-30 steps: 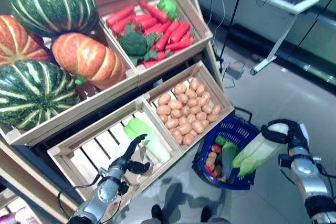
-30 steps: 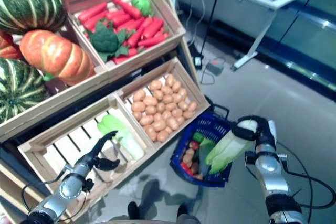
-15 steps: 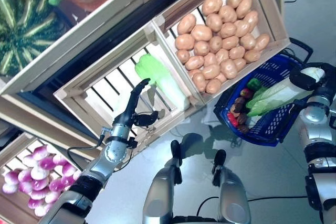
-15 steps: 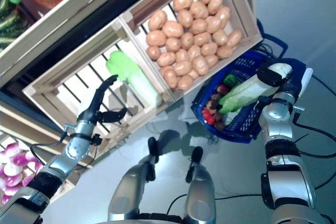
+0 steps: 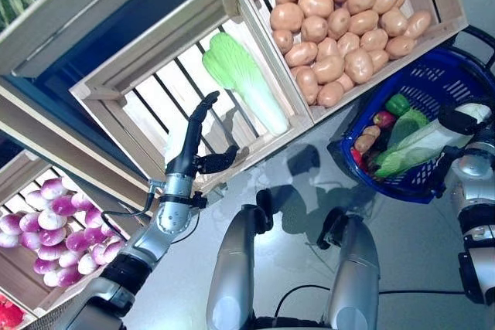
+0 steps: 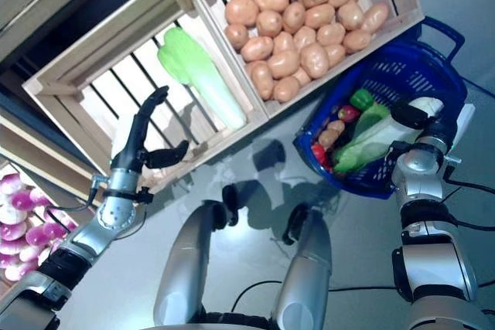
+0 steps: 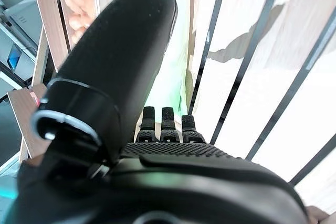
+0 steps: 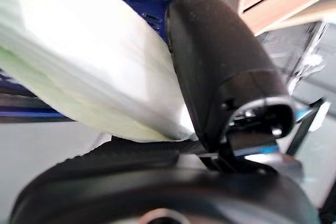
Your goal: Put vegetables into the basket
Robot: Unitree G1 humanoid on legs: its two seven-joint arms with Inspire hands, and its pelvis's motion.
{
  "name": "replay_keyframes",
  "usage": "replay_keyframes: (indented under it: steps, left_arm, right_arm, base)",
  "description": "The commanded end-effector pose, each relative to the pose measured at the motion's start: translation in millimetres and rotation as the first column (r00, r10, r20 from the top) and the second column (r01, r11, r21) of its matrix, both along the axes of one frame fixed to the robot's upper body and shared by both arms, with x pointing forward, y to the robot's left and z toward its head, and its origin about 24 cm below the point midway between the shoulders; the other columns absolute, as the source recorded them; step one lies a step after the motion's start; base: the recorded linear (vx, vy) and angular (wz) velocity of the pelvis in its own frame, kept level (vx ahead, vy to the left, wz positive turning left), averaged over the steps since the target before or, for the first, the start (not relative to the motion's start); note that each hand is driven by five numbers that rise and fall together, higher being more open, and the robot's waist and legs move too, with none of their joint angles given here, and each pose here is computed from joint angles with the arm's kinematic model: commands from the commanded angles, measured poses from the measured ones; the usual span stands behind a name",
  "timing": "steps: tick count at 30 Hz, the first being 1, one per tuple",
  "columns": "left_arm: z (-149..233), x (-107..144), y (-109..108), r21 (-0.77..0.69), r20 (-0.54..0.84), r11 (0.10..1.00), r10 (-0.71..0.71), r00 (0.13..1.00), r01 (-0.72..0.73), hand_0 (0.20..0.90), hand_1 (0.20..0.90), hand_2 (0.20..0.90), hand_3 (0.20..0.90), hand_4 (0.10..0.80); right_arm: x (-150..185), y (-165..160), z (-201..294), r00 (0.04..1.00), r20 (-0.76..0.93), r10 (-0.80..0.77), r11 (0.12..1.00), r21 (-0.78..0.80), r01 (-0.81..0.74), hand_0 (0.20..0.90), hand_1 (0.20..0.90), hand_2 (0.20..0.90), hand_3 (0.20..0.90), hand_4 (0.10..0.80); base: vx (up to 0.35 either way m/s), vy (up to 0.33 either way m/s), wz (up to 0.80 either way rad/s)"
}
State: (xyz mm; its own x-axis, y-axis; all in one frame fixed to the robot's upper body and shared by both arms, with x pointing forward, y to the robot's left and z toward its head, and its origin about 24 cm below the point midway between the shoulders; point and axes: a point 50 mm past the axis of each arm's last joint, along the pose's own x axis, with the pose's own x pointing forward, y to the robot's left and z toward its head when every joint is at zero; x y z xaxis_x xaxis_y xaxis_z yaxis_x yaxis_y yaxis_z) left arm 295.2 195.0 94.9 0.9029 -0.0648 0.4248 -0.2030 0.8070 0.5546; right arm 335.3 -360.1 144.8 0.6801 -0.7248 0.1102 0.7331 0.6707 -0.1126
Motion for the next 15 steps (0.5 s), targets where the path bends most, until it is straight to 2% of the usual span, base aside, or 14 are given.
replay_keyframes:
  steps: [1, 5, 9, 11, 15]
  left_arm:
    - [50, -1, -12, -0.039, 0.274, 0.997, -0.058, 0.96, 0.071, 0.9, 0.9, 0.9, 0.9, 0.8]
    - [49, 5, -9, 0.071, 0.246, 0.997, -0.023, 0.969, 0.006, 0.9, 0.9, 0.9, 0.9, 0.8]
    - [55, 12, -2, 0.138, 0.275, 0.987, 0.037, 0.961, -0.077, 0.9, 0.9, 0.9, 0.9, 0.8]
    - [61, 15, 4, 0.2, 0.299, 0.97, 0.077, 0.951, -0.141, 0.9, 0.9, 0.9, 0.9, 0.8]
    - [70, 19, 22, 0.212, 0.324, 0.948, 0.16, 0.932, -0.237, 0.9, 0.9, 0.9, 0.9, 0.8]
  right_arm:
    - [-1, -8, 82, 0.952, 0.305, 0.029, 0.99, -0.142, 0.015, 0.9, 0.9, 0.9, 0.9, 0.8]
    - [-1, -6, 85, 0.942, 0.332, 0.052, 0.991, -0.131, -0.009, 0.9, 0.9, 0.9, 0.9, 0.8]
    - [4, 0, 84, 0.942, 0.309, 0.132, 0.985, -0.146, -0.09, 0.9, 0.9, 0.9, 0.9, 0.8]
    - [7, 4, 86, 0.939, 0.299, 0.173, 0.977, -0.172, -0.125, 0.9, 0.9, 0.9, 0.9, 0.8]
    - [5, 4, 82, 0.939, 0.286, 0.192, 0.973, -0.18, -0.144, 0.9, 0.9, 0.9, 0.9, 0.8]
  base:
    - [0.026, 0.026, -0.04]
    - [0.006, 0.009, -0.01]
    - [0.002, 0.037, 0.02]
    - [0.0, 0.0, 0.0]
    - [0.008, 0.0, -0.01]
